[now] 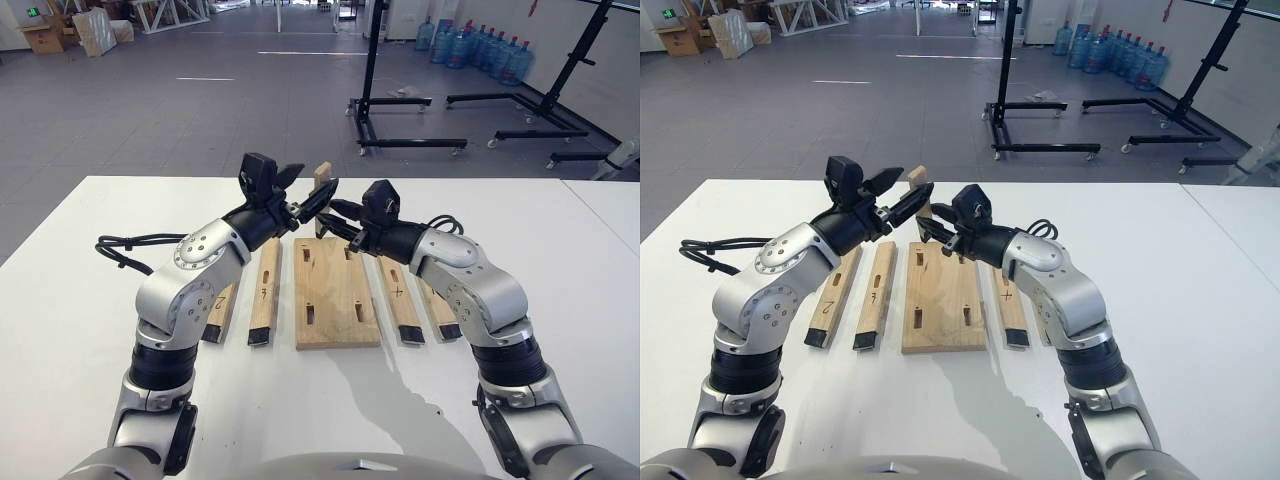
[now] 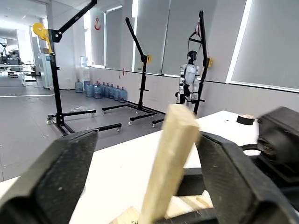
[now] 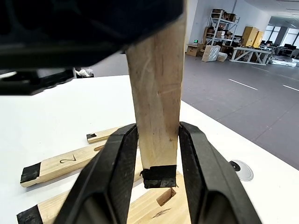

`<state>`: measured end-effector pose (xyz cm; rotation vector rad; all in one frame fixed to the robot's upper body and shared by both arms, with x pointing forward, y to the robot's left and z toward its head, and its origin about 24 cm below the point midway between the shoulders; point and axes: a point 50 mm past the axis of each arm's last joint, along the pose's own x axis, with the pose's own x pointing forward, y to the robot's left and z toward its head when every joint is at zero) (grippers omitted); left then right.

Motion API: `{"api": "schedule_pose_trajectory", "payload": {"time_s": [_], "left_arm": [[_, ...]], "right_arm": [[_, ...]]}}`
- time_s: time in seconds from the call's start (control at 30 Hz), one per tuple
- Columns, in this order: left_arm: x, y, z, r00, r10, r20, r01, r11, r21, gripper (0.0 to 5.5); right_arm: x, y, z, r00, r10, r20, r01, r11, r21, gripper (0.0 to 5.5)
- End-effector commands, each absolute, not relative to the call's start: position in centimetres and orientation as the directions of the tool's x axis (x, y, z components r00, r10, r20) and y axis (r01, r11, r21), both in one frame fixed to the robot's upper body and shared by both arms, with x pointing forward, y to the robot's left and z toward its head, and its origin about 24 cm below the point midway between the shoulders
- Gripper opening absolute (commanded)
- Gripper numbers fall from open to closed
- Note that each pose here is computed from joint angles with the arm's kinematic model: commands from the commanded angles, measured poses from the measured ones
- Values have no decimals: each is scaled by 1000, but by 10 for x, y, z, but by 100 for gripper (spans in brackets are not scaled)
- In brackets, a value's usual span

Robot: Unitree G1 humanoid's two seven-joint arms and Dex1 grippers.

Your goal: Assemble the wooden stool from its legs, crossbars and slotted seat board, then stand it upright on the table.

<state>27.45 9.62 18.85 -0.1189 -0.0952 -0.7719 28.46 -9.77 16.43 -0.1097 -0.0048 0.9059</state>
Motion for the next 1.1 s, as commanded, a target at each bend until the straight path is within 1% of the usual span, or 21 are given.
{"api": "schedule_pose_trajectory", "payload": {"time_s": [0.03, 0.17, 0.4, 0.43, 0.6, 0.77, 0.93, 0.97, 1.1], "left_arm": [[273, 94, 185, 712, -696, 90, 701, 711, -50, 295], [275, 92, 185, 713, -695, 88, 700, 713, -45, 246], [276, 92, 181, 716, -695, 63, 698, 714, -51, 129], [276, 92, 181, 714, -698, 58, 700, 712, -52, 124], [276, 91, 182, 717, -694, 60, 697, 715, -54, 54], [276, 91, 183, 721, -690, 60, 693, 720, -43, 44], [279, 95, 183, 738, -671, 70, 675, 735, -60, 43], [279, 97, 182, 743, -666, 72, 669, 740, -63, 42], [282, 99, 181, 760, -646, 70, 650, 757, -64, 38]], "right_arm": [[286, -96, 166, 622, 782, -34, -780, 616, -107, 128], [282, -91, 166, 599, 800, -33, -798, 593, -107, 128], [279, -88, 167, 585, 810, -27, -808, 580, -109, 128], [278, -88, 167, 584, 812, -26, -809, 578, -109, 128], [276, -85, 166, 576, 817, -29, -814, 570, -108, 128], [273, -82, 163, 566, 823, -40, -822, 560, -107, 128], [276, -84, 160, 594, 803, -38, -804, 591, -74, 128], [277, -85, 159, 602, 797, -43, -798, 600, -55, 165], [276, -83, 152, 596, 800, -69, -802, 598, 4, 224]]}}
